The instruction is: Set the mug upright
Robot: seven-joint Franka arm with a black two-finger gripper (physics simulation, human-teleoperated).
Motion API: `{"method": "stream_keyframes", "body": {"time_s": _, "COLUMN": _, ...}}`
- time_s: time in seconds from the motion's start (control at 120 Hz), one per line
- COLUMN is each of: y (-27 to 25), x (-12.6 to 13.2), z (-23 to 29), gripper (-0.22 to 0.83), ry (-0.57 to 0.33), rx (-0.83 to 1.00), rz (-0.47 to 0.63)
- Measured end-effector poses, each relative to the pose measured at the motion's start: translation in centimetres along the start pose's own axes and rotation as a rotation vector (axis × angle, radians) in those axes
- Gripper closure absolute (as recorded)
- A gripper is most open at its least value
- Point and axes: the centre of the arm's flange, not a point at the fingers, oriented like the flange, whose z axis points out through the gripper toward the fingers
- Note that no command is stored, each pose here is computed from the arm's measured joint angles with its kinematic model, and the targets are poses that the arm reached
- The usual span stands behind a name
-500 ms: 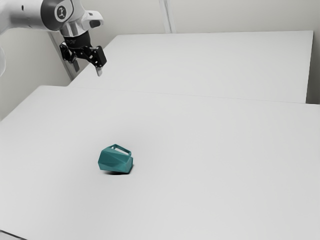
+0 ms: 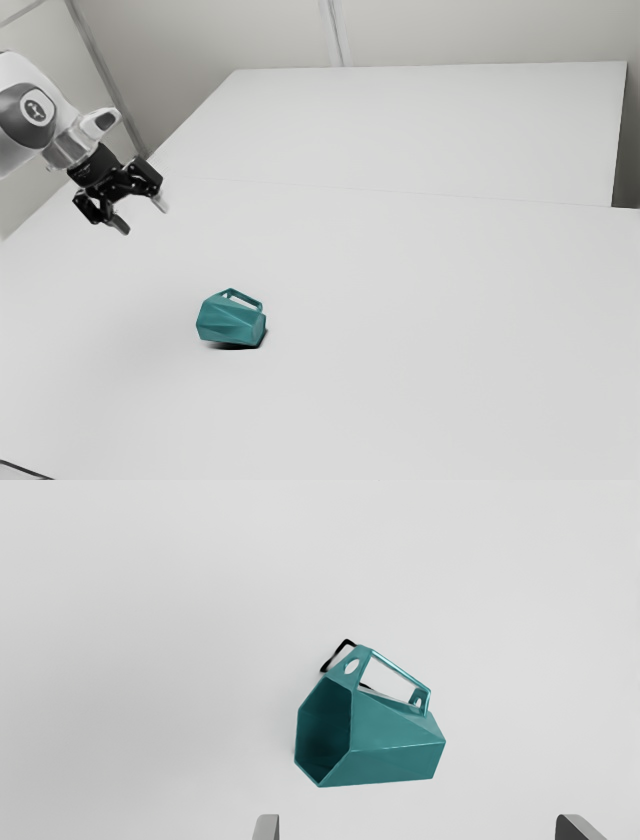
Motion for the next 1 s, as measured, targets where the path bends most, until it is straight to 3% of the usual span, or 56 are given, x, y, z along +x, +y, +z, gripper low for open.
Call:
{"method": "stream_keyframes", "body": {"time_s": 0.1, "y": -3.9, "x": -0.3, "z": 2.8, "gripper": 0.00, "ry": 0.003, "rx": -0.123, "rz": -0.087}}
{"method": "stream_keyframes", "body": {"time_s": 0.35, "y": -10.3, "x": -2.2, "z": 9.8, "gripper": 0.00, "ry": -0.055, "rx": -0.276, "rz": -0.129}}
{"method": "stream_keyframes", "body": {"time_s": 0.575, "y": -14.6, "x": -2.4, "z": 12.6, "gripper": 0.00, "ry": -0.089, "rx": -0.312, "rz": -0.066}}
{"method": "stream_keyframes", "body": {"time_s": 0.767, "y": -11.6, "x": -1.9, "z": 15.1, "gripper": 0.00, "ry": -0.118, "rx": -0.355, "rz": 0.084}}
{"method": "stream_keyframes", "body": {"time_s": 1.0, "y": -11.7, "x": -1.6, "z": 16.6, "gripper": 0.00, "ry": -0.099, "rx": -0.404, "rz": 0.156}}
